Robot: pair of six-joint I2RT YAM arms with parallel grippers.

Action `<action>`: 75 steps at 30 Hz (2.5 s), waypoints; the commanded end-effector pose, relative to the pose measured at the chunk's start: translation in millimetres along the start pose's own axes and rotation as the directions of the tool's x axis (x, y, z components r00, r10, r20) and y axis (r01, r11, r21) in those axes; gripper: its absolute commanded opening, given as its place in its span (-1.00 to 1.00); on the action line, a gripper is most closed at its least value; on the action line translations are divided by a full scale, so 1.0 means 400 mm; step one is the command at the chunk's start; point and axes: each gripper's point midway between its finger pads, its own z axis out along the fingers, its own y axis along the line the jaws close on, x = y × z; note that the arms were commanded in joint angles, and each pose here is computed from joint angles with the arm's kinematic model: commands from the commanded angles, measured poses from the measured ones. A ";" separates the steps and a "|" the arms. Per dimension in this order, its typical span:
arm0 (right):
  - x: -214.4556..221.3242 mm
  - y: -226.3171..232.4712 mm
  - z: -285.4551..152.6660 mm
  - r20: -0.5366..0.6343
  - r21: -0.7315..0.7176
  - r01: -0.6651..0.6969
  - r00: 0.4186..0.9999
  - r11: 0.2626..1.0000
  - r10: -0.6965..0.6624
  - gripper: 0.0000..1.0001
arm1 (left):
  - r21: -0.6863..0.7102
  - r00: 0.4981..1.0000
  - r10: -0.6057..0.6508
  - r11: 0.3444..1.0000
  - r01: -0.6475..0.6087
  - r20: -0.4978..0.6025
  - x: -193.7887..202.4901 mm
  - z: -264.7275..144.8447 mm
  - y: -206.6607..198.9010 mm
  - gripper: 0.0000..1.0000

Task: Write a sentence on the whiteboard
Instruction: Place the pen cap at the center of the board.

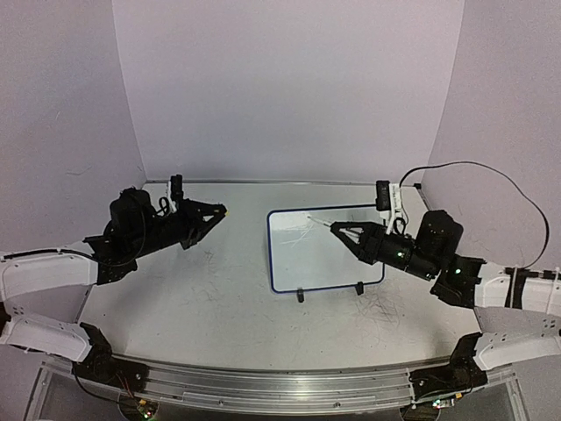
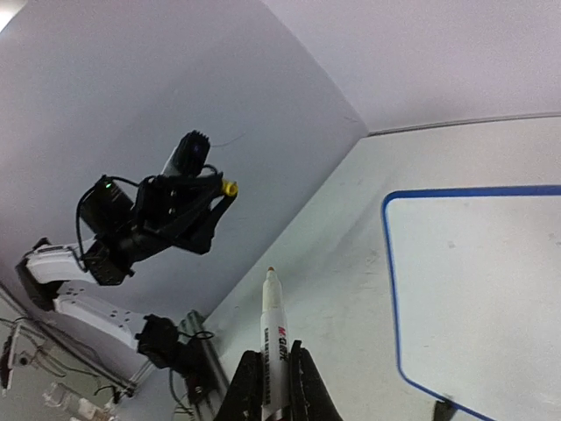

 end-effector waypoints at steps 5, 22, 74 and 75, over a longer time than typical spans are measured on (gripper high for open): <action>-0.111 -0.059 -0.095 0.048 0.298 0.236 0.964 0.925 -0.261 -1.00 | -0.322 0.956 -0.025 0.944 -0.074 -0.294 0.200 0.033 0.314 -1.00; -0.141 -0.044 -0.133 0.106 0.305 0.240 0.953 0.922 -0.284 -1.00 | -0.587 0.923 0.156 0.732 -0.347 -0.352 0.207 0.047 0.485 -0.98; -0.125 -0.089 -0.159 0.121 0.372 0.213 0.954 0.904 -0.274 -1.00 | -0.701 0.833 0.279 0.451 -0.553 -0.478 0.177 0.062 0.550 -0.22; -0.124 -0.091 -0.159 0.120 0.373 0.212 0.954 0.903 -0.273 -1.00 | -0.699 0.835 0.283 0.458 -0.550 -0.471 0.172 0.064 0.540 -0.20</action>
